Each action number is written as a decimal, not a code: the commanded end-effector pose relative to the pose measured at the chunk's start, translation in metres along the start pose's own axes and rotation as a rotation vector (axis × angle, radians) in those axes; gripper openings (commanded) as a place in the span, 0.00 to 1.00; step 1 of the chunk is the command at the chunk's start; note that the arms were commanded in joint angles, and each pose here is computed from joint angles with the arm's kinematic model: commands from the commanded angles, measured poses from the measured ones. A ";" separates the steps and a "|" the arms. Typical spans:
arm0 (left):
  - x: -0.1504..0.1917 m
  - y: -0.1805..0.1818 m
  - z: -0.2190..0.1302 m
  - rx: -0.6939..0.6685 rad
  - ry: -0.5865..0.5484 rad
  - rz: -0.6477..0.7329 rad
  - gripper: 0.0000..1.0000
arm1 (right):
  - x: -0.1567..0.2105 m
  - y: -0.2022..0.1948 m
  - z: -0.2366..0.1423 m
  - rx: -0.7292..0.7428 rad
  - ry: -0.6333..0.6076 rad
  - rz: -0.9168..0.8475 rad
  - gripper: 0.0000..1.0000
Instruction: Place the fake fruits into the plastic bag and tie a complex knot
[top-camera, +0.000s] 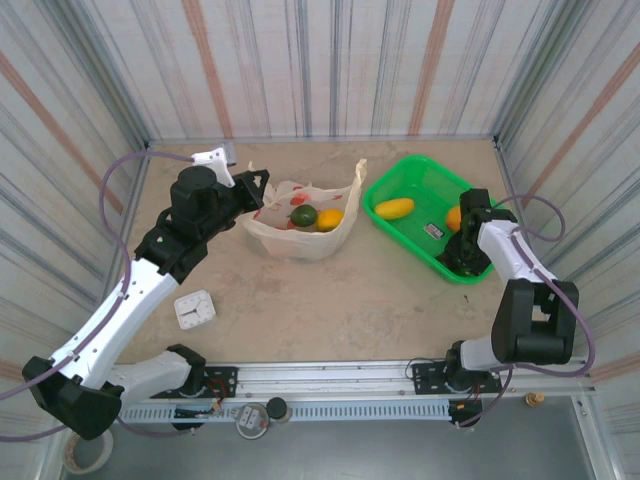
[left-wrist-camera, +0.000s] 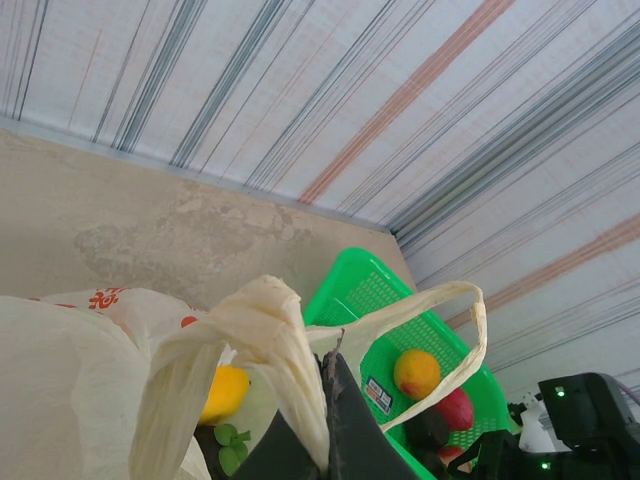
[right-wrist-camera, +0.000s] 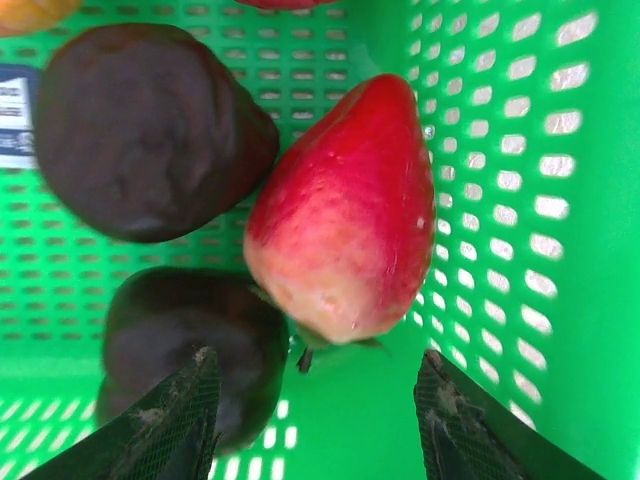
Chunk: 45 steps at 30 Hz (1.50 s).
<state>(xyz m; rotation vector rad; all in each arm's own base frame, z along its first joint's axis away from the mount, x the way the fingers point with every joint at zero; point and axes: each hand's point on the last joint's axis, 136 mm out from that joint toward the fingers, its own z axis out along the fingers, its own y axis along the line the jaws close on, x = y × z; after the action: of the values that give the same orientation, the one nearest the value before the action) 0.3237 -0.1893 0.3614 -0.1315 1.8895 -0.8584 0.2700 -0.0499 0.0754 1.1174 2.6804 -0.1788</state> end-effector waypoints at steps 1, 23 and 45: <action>-0.005 0.000 -0.001 -0.008 -0.022 0.021 0.00 | -0.003 -0.002 0.017 0.010 0.015 0.058 0.54; -0.003 0.001 0.001 -0.007 -0.016 0.015 0.00 | -0.038 0.013 -0.044 -0.147 -0.175 0.023 0.34; -0.002 0.002 0.002 -0.010 -0.015 0.016 0.00 | 0.014 0.140 -0.234 -0.650 -0.449 -0.612 0.38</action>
<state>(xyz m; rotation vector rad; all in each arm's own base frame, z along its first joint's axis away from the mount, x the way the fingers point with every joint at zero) 0.3238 -0.1892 0.3612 -0.1318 1.8898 -0.8580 0.3291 0.0874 0.2642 0.1897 2.3573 0.2668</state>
